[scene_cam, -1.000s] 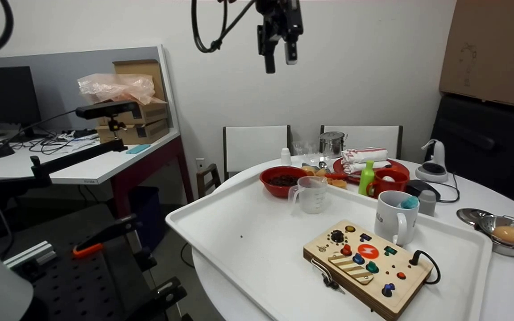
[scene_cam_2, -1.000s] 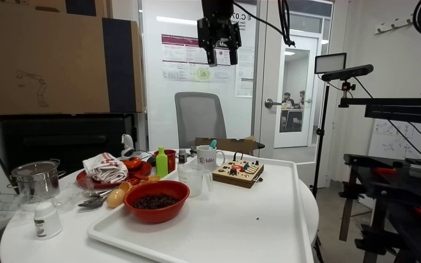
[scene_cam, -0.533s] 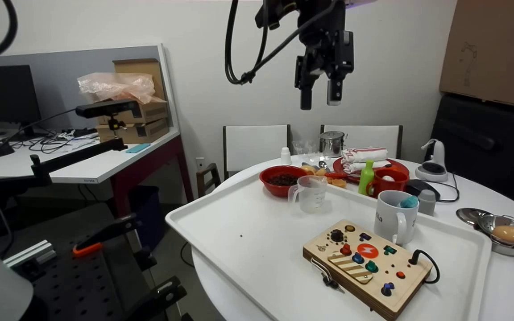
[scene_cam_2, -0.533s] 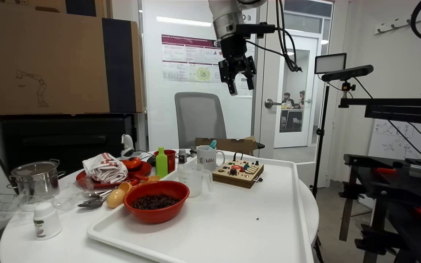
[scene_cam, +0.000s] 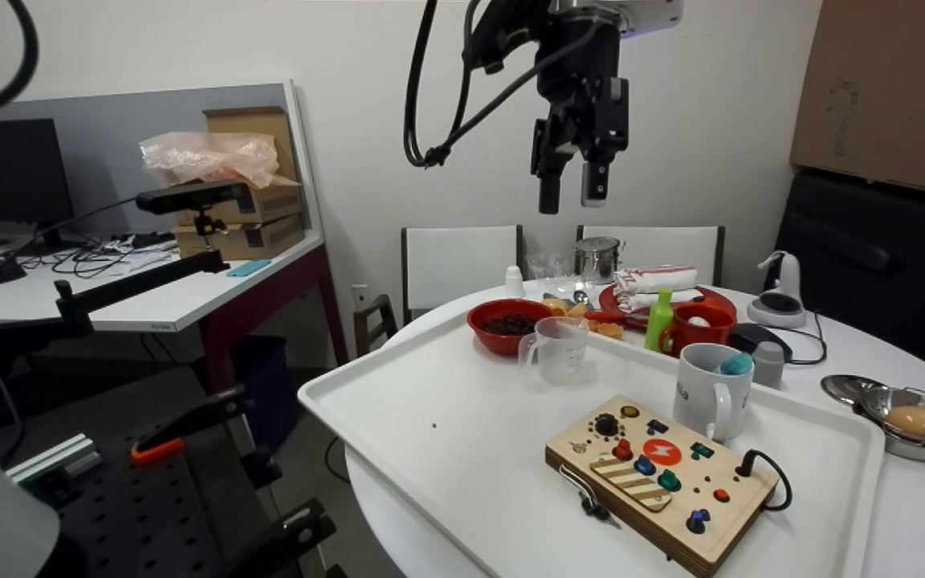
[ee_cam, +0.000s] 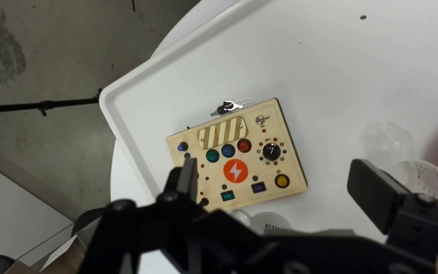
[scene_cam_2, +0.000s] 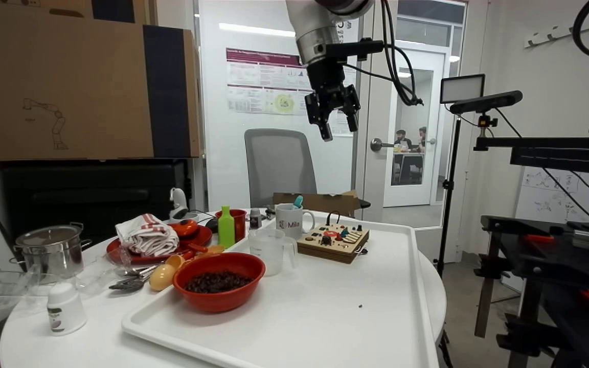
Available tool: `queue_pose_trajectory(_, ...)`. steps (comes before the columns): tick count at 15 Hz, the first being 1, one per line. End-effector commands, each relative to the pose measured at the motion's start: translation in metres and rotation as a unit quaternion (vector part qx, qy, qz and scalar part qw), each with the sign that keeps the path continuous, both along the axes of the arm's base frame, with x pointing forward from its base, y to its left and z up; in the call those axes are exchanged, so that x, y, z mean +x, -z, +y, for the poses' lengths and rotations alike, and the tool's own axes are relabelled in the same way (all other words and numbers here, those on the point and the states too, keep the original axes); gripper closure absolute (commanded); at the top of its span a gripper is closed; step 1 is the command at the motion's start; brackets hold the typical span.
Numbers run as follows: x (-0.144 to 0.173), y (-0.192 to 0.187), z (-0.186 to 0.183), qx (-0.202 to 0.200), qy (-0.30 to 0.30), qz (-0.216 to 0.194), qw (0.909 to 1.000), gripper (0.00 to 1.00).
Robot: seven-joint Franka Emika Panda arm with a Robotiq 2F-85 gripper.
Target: Press the yellow button on the object
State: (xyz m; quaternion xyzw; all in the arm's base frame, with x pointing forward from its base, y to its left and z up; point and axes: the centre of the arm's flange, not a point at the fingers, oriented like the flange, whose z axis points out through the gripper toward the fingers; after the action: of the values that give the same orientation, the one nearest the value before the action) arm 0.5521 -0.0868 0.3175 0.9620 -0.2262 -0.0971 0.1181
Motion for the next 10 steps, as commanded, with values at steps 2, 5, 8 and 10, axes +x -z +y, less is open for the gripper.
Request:
queue_pose_trajectory(2, 0.004, 0.01, -0.015, 0.026, -0.054, -0.015, 0.9981, 0.0)
queue_pose_trajectory(5, 0.011, 0.026, -0.035, 0.071, -0.082, -0.009, 0.994, 0.0)
queue_pose_trajectory(8, 0.016, 0.056, -0.056, 0.119, -0.098, 0.017, 0.9878, 0.0)
queue_pose_trajectory(10, 0.018, 0.077, -0.064, 0.153, -0.114, 0.034, 0.9811, 0.0)
